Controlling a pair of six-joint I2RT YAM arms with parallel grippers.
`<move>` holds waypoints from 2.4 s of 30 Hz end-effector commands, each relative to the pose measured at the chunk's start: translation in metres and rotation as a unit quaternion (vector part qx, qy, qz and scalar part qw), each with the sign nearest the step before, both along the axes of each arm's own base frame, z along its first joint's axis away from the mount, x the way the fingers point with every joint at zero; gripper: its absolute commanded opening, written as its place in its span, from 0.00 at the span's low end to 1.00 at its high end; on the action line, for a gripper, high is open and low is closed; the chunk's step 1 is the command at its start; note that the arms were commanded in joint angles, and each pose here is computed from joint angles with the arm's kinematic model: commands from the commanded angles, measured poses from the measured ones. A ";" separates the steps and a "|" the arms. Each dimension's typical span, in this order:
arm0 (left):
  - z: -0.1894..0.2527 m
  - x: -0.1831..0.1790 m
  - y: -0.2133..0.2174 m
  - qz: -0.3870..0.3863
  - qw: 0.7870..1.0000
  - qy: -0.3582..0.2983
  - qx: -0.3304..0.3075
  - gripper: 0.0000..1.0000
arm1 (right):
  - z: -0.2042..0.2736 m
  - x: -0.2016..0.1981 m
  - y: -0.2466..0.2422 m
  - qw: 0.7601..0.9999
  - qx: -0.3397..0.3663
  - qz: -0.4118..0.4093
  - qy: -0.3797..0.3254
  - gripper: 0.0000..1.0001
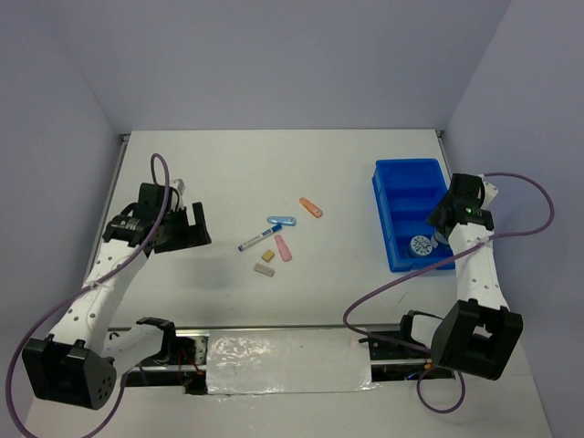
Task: Sort the stationery into containers
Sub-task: Place the stationery in the storage box, then pick up the pen from the center of the board.
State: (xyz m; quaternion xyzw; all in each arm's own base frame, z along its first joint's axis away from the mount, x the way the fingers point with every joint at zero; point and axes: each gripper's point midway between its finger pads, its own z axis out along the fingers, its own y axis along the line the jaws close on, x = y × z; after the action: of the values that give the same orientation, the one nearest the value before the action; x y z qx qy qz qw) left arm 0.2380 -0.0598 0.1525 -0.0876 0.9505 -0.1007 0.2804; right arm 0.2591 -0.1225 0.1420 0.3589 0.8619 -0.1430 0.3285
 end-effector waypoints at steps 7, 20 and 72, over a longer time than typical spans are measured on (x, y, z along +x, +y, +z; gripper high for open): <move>0.000 0.006 -0.009 -0.017 1.000 -0.013 -0.013 0.99 | 0.012 0.006 -0.016 0.999 -0.048 -0.018 -0.010 0.25; -0.004 0.013 -0.015 -0.027 1.000 -0.008 -0.011 0.99 | -0.005 0.009 -0.006 1.000 -0.018 -0.007 -0.002 0.38; -0.017 0.023 0.015 0.029 0.997 0.031 0.069 0.99 | -0.124 0.183 0.366 0.803 0.006 0.579 0.141 0.52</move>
State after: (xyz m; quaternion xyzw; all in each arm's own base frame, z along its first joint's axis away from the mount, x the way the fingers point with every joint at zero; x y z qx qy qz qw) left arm 0.2589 -0.0472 0.1343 -0.1049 0.9609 -0.0317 0.2545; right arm 0.4349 0.2459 0.0222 -0.2317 0.9446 0.0144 0.2319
